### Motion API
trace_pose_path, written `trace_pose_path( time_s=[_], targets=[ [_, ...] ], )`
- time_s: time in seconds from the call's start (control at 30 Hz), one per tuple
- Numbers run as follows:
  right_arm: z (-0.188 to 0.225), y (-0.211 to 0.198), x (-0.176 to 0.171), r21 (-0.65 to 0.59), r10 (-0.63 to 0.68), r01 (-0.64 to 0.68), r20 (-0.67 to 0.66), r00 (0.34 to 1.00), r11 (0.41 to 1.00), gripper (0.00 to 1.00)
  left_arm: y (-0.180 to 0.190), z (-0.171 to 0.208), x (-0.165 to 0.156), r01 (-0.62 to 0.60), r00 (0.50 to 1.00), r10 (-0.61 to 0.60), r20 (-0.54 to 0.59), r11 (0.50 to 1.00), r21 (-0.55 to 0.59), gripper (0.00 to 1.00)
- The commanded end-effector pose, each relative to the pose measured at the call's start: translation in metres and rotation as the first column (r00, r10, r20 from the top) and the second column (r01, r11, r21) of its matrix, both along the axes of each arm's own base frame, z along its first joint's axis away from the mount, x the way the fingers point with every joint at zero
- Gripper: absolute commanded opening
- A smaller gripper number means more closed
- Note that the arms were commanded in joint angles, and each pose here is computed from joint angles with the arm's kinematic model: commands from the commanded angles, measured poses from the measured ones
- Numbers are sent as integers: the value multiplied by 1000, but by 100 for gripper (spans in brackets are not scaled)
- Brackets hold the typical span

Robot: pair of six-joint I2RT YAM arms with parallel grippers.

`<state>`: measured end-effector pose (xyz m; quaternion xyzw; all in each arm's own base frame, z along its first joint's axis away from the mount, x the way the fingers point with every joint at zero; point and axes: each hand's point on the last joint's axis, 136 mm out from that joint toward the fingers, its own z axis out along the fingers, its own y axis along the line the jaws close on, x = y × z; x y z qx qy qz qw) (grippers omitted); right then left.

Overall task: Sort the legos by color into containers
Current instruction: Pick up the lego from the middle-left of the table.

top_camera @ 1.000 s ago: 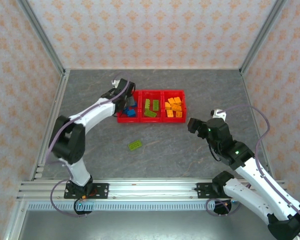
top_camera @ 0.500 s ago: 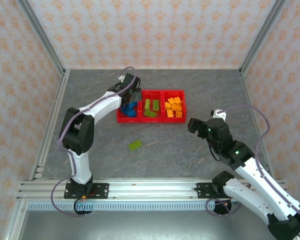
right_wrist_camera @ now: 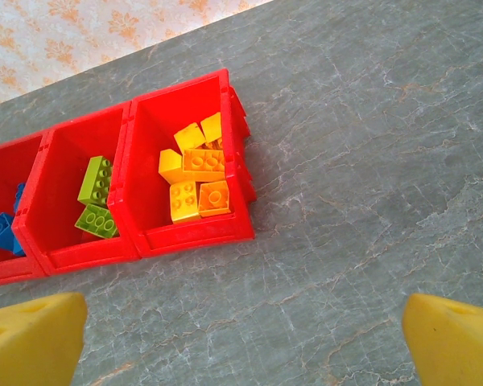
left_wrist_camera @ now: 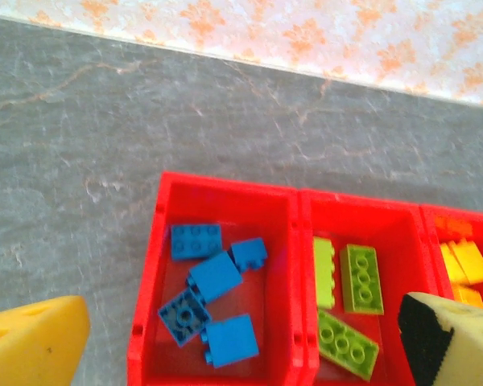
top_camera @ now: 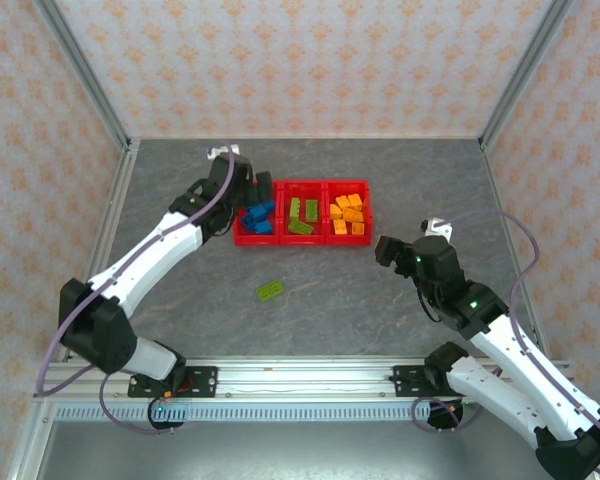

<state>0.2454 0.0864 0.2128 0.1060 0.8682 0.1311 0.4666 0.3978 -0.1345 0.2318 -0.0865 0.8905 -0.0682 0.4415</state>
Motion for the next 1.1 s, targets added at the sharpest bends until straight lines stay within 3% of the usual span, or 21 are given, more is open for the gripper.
trace_pose_path(
  time_s=[0.0,0.27,0.43,0.57,0.73,0.93,1.07],
  targets=[
    [-1,-1,1,-7,-4,5,10,1000,1000,100,-10,-38,-41,54,992,-48,-118,997,55,99],
    [-3,-1,2,-10,-6,6,-1,1000,1000,100,-11,-119,-118,16,957,-12,-290,1000,13,99],
    [-3,0,2,-10,-5,5,-1,1000,1000,100,-35,-146,-145,194,916,-180,-359,981,2,99],
    [-4,0,2,-10,-4,4,-2,1000,1000,100,-48,-164,-158,357,847,-270,-459,927,114,99],
    [-4,-1,2,-10,-6,6,-2,1000,1000,100,-62,-180,-160,507,779,-300,-550,818,272,99],
    [-3,-1,2,-12,-7,7,-1,1000,1000,100,-68,-192,-146,597,733,-306,-607,717,359,99],
    [-4,-1,2,-15,-8,8,-3,1000,1000,100,-61,-200,-140,613,711,-255,-656,682,400,94]
  ],
)
